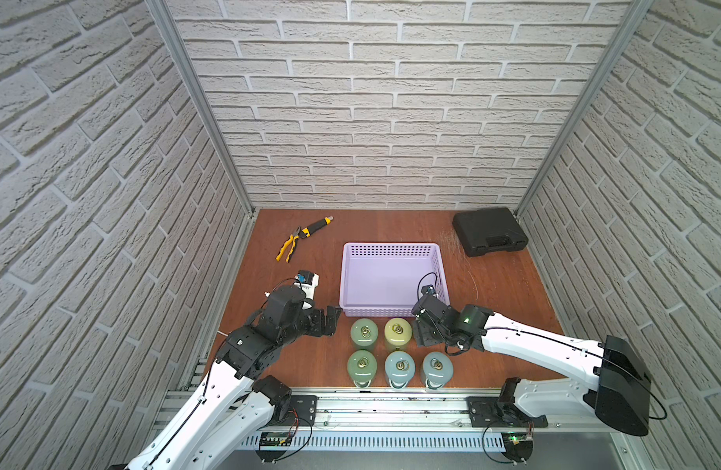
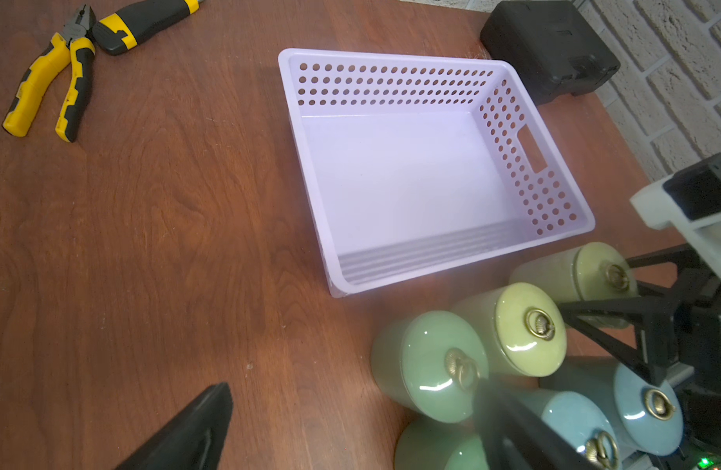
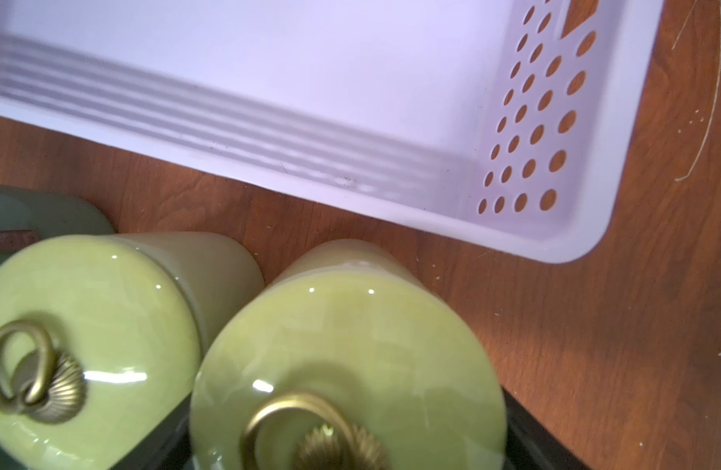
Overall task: Take the tea canister out of the basket
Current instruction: Place the tea canister at the center of the board.
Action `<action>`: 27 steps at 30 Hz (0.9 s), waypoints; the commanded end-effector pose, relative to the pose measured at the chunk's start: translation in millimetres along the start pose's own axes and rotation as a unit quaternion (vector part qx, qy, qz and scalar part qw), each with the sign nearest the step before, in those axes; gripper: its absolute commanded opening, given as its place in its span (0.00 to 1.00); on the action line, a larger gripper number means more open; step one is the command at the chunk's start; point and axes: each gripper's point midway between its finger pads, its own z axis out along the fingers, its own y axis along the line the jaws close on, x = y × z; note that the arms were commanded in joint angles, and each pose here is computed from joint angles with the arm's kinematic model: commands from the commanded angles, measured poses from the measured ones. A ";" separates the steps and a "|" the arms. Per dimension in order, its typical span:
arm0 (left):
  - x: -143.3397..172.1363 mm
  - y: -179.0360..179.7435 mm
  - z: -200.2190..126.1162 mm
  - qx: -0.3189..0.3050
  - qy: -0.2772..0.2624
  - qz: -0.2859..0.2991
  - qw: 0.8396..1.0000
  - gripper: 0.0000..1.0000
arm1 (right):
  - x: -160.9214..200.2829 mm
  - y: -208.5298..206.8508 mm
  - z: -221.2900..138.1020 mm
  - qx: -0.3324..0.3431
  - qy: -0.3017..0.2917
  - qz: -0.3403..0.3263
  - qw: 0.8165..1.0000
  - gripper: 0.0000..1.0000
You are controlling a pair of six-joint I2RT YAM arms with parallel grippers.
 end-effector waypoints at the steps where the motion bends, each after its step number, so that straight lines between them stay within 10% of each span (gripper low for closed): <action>1: -10.3 -2.6 -4.8 0.004 -0.015 0.003 1.000 0.98 | -12.7 8.0 -1.6 -0.015 -0.033 0.019 0.999 0.52; 17: -10.5 -2.7 -3.5 0.004 -0.015 0.002 1.000 0.98 | -0.7 3.6 5.7 -0.011 -0.019 0.025 0.999 0.54; 27: -10.3 -2.5 -4.5 0.004 -0.016 0.000 1.000 0.98 | 1.0 0.6 4.8 -0.004 -0.016 0.024 1.000 0.78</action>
